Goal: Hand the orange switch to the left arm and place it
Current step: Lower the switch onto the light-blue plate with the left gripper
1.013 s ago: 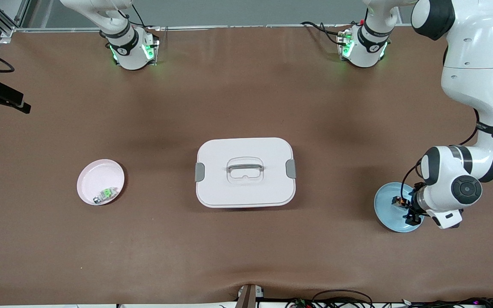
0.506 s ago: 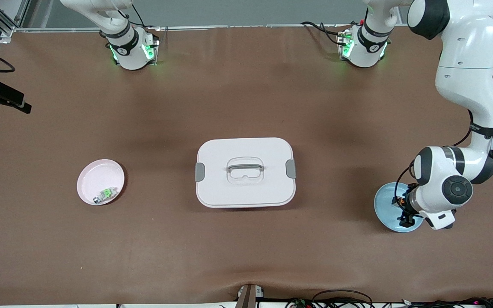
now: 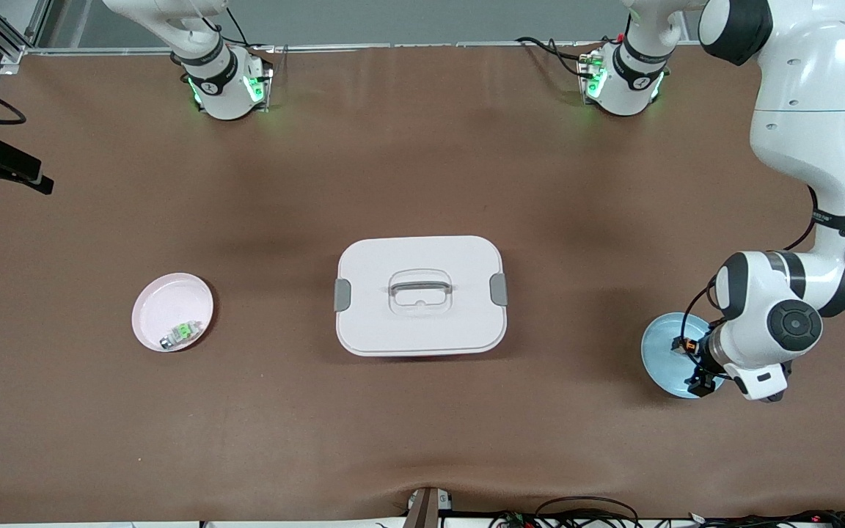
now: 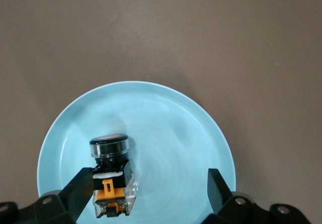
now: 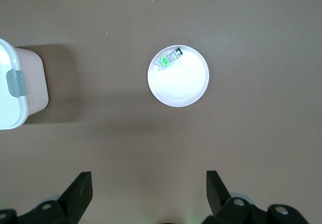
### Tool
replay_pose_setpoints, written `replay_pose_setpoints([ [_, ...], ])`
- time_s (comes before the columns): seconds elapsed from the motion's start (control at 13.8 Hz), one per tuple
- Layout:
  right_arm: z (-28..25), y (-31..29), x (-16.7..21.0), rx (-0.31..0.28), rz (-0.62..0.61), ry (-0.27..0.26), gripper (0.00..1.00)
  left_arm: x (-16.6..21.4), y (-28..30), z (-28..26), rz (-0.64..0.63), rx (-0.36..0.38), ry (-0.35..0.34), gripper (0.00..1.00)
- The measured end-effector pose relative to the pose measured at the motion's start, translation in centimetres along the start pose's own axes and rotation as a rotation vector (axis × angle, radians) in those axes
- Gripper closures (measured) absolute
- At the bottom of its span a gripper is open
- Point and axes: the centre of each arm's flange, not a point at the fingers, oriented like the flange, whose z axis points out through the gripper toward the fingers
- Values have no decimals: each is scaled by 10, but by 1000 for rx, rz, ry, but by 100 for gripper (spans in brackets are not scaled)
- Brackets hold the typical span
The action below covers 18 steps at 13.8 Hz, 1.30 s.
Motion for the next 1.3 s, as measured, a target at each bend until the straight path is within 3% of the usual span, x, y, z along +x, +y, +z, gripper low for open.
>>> replay_pose_setpoints([
  [0.29,0,0,0,-2,0,-4,0,-1,-1,-5,326,-6,-38,0],
  [0.72,-4,-1,-1,-10,-2,15,0,-6,4,-14,822,-43,-42,0],
  [0.87,-6,-1,-1,-14,-3,28,0,-6,5,-19,882,-52,-38,0],
  [1.3,-8,-1,-2,-17,-3,33,0,-11,12,-49,899,-89,-18,0],
])
